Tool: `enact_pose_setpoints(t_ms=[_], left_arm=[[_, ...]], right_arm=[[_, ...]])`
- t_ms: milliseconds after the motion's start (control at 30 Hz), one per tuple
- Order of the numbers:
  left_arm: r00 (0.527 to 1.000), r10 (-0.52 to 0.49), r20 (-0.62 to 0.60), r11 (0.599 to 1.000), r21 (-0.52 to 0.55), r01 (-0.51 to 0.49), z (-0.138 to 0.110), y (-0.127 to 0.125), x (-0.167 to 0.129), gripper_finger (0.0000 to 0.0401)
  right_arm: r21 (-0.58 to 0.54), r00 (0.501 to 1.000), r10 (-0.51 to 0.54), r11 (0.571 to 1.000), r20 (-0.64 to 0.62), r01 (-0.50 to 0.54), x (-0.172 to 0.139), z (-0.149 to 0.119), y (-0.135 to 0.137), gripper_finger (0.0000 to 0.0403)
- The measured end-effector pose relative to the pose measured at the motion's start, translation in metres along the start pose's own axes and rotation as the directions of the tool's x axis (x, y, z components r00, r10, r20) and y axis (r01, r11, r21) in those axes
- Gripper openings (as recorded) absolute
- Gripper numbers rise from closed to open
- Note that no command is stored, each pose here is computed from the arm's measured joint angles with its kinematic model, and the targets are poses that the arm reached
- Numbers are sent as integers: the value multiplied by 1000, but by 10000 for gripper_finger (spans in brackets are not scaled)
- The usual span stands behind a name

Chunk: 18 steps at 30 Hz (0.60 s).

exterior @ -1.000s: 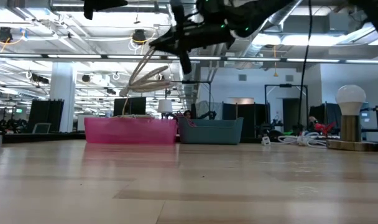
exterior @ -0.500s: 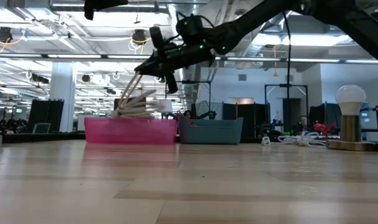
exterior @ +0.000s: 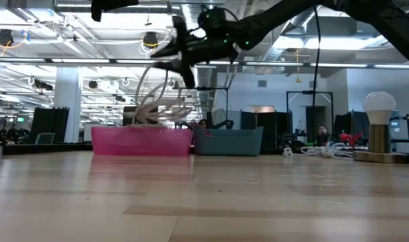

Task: Pick & Place USB Port
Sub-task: Put the brown HDMI cable into the red bin

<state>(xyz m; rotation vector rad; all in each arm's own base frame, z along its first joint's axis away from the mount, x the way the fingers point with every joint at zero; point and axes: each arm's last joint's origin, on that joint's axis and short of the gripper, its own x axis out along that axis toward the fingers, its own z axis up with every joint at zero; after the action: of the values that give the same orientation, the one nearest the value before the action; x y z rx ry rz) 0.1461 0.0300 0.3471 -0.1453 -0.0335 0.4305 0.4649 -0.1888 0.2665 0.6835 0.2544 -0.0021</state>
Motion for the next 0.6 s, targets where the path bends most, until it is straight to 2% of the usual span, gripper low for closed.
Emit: enact_pose_setpoints(t_ms=[100,200,367,600], left_arm=[[1000,0,0,1000,0,0,0,0,0,145],[1000,-2,-1,1000,0,2,0,0,0,145],[1000,-2,0,1000,0,2,0,0,0,145],[1000,-2,0,1000,-18,2,0,0,0,145]], right_arm=[[-26,994,104,994,-38,-105,-13,11,10,122],[-66,991,136,988,-14,-136,-26,23,26,127],[-158,993,80,985,83,-66,-39,37,36,117],[-131,996,7,991,94,6,-46,42,19,92]])
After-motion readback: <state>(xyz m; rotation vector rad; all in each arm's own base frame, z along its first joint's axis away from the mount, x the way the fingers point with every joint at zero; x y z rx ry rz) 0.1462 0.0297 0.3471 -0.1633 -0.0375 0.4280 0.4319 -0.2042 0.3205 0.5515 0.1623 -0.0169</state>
